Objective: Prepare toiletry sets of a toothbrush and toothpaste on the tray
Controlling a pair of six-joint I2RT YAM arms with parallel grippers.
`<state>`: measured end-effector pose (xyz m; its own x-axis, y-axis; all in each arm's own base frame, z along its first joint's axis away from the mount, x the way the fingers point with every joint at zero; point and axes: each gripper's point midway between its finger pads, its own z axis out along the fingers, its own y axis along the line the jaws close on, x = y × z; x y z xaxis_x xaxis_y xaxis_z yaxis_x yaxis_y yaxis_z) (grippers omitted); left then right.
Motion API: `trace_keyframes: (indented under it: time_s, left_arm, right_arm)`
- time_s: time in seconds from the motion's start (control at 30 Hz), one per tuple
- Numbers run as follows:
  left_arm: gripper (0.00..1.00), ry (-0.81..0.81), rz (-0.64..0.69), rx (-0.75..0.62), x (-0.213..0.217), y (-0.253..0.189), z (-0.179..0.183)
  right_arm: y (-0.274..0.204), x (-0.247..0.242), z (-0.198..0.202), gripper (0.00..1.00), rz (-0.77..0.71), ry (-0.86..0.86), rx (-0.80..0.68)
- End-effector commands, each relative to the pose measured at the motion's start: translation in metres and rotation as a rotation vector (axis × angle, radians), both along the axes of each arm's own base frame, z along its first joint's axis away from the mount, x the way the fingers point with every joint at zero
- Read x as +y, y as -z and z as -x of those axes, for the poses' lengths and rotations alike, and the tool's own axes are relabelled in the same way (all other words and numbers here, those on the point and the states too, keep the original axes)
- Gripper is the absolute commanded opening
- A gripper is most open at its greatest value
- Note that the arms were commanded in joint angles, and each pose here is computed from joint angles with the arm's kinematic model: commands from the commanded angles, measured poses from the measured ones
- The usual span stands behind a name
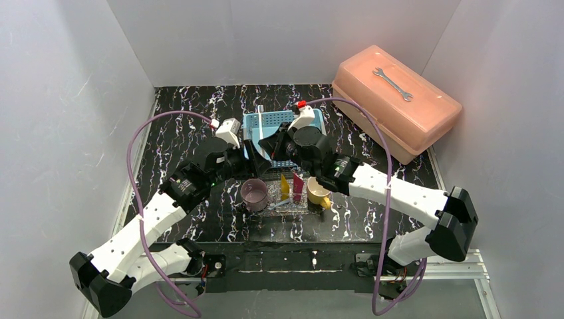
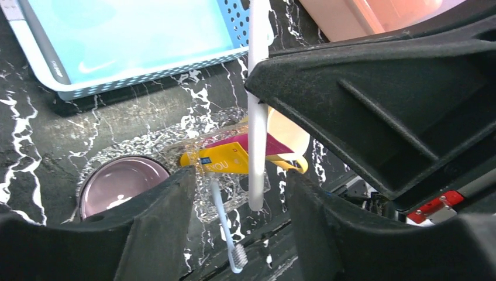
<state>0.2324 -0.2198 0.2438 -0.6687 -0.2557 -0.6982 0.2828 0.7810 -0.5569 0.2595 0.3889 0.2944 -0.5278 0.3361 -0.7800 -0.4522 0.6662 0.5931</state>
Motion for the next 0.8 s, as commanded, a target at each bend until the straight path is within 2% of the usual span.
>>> trace_keyframes:
  time_s: [0.0, 0.2, 0.43, 0.57, 0.77]
  left_arm:
    - [0.51, 0.034, 0.039, -0.021, -0.008, -0.010, 0.000]
    - [0.38, 0.057, 0.040, -0.006, -0.012, -0.007, 0.001]
    - [0.19, 0.076, 0.041, -0.005, -0.016, -0.007, 0.001]
    - [0.00, 0.087, 0.037, -0.012, -0.016, -0.009, 0.002]
    - [0.00, 0.112, 0.022, -0.029, -0.016, -0.010, 0.004]
  right_arm:
    - [-0.036, -0.005, 0.001, 0.01, -0.103, 0.029, -0.051]
    - [-0.035, -0.005, 0.002, 0.01, -0.106, 0.033, -0.052]
    - [-0.031, -0.003, 0.002, 0.01, -0.104, 0.030, -0.047]
    - [-0.029, -0.003, 0.002, 0.01, -0.100, 0.025, -0.045]
    - [-0.025, -0.006, 0.003, 0.01, -0.081, 0.027, -0.050]
